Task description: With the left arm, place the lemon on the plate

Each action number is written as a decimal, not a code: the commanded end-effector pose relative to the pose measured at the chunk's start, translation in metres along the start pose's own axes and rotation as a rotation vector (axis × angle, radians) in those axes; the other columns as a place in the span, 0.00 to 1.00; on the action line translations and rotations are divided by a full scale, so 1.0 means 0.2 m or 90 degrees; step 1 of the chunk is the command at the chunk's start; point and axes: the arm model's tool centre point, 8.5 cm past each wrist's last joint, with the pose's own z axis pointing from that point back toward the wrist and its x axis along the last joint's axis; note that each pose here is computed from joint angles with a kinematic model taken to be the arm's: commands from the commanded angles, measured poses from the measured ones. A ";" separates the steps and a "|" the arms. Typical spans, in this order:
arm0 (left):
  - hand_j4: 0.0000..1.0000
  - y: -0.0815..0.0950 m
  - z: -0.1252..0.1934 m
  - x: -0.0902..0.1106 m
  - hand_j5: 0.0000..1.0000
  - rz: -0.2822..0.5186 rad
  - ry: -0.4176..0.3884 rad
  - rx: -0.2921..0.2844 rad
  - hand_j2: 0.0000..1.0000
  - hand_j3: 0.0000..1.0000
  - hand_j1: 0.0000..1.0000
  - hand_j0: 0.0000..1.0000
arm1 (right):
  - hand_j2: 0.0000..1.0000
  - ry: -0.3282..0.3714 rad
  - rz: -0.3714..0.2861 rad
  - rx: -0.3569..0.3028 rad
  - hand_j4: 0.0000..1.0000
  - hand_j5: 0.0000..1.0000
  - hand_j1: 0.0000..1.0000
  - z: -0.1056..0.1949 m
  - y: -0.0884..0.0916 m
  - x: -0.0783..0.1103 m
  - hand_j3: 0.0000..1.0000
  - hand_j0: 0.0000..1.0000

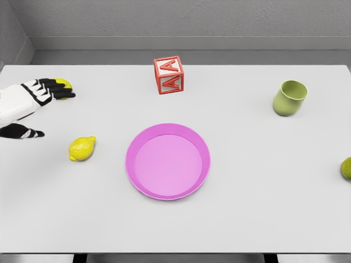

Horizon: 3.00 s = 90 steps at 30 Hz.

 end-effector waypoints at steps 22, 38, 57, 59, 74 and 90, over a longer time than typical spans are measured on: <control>1.00 -0.50 -0.18 0.02 1.00 0.037 -0.023 -0.183 1.00 1.00 1.00 1.00 | 1.00 -0.001 0.000 0.000 1.00 1.00 1.00 0.00 0.00 0.00 1.00 1.00; 1.00 -0.54 -0.22 0.00 1.00 0.050 -0.014 -0.187 1.00 1.00 1.00 1.00 | 1.00 0.000 0.000 0.000 1.00 1.00 1.00 0.00 0.00 0.00 1.00 1.00; 0.84 -0.57 -0.24 0.00 0.84 0.010 -0.011 -0.210 0.84 0.84 0.84 0.84 | 1.00 -0.001 0.000 0.000 1.00 1.00 1.00 0.00 0.00 0.00 1.00 1.00; 0.83 -0.57 -0.24 0.00 0.83 0.007 -0.011 -0.212 0.83 0.83 0.83 0.83 | 1.00 0.000 0.000 0.000 1.00 1.00 1.00 0.00 0.00 0.00 1.00 1.00; 0.70 -0.58 -0.25 0.01 0.70 0.003 -0.013 -0.213 0.70 0.70 0.70 0.70 | 1.00 -0.001 0.000 0.000 1.00 1.00 1.00 0.00 0.00 0.00 1.00 1.00; 0.70 -0.47 -0.26 -0.01 0.70 0.013 -0.009 -0.164 0.70 0.70 0.70 0.70 | 1.00 0.000 0.000 0.000 1.00 1.00 1.00 0.00 0.00 0.00 1.00 1.00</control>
